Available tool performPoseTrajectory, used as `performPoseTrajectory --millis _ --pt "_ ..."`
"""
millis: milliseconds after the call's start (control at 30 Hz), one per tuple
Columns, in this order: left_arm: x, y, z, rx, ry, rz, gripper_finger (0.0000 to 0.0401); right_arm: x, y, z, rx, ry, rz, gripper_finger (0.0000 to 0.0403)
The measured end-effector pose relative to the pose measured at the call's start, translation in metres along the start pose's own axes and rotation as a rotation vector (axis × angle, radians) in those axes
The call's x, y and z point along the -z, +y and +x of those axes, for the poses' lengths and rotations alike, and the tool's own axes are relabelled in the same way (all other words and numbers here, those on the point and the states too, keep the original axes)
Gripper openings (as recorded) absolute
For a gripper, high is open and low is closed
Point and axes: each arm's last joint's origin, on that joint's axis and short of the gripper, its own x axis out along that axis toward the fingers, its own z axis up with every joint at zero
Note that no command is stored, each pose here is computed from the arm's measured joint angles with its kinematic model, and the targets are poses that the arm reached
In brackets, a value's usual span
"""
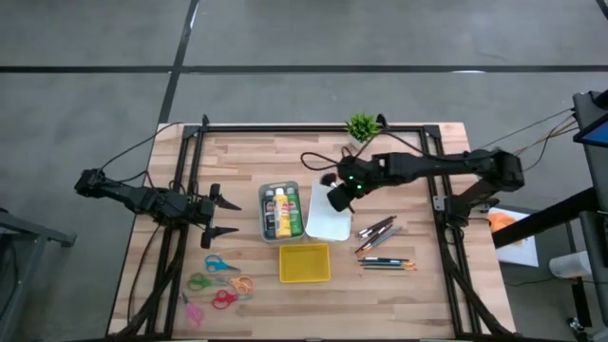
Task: Pick & Place Paint Supplies
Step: Put the silver paint brush into the white bin
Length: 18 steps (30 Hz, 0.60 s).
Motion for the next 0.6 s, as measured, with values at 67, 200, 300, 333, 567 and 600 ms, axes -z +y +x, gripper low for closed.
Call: performPoseTrajectory --millis 67,200,300,333,567,600 --pt "0.0 0.0 0.0 0.0 0.0 0.0 0.0306 -0.001 0.006 0.008 0.013 0.015 0.021 0.0068" --pt "0.0 0.0 0.0 0.0 -0.001 0.0 0.0306 0.001 0.018 0.024 0.029 0.045 0.061 0.0068" --pt "0.0 0.0 0.0 0.0 -0.001 0.0 0.0306 0.005 0.023 0.036 0.053 0.071 0.086 0.0068" --pt "0.0 0.0 0.0 0.0 -0.001 0.0 0.0306 0.006 0.024 0.04 0.061 0.077 0.093 0.0068" --pt "0.0 0.0 0.0 0.0 0.0 0.0 0.0306 0.014 0.024 0.06 0.128 0.127 0.119 0.0068" --pt "0.0 0.0 0.0 0.0 0.0 0.0 0.0306 0.014 0.024 0.062 0.133 0.13 0.12 0.0068"
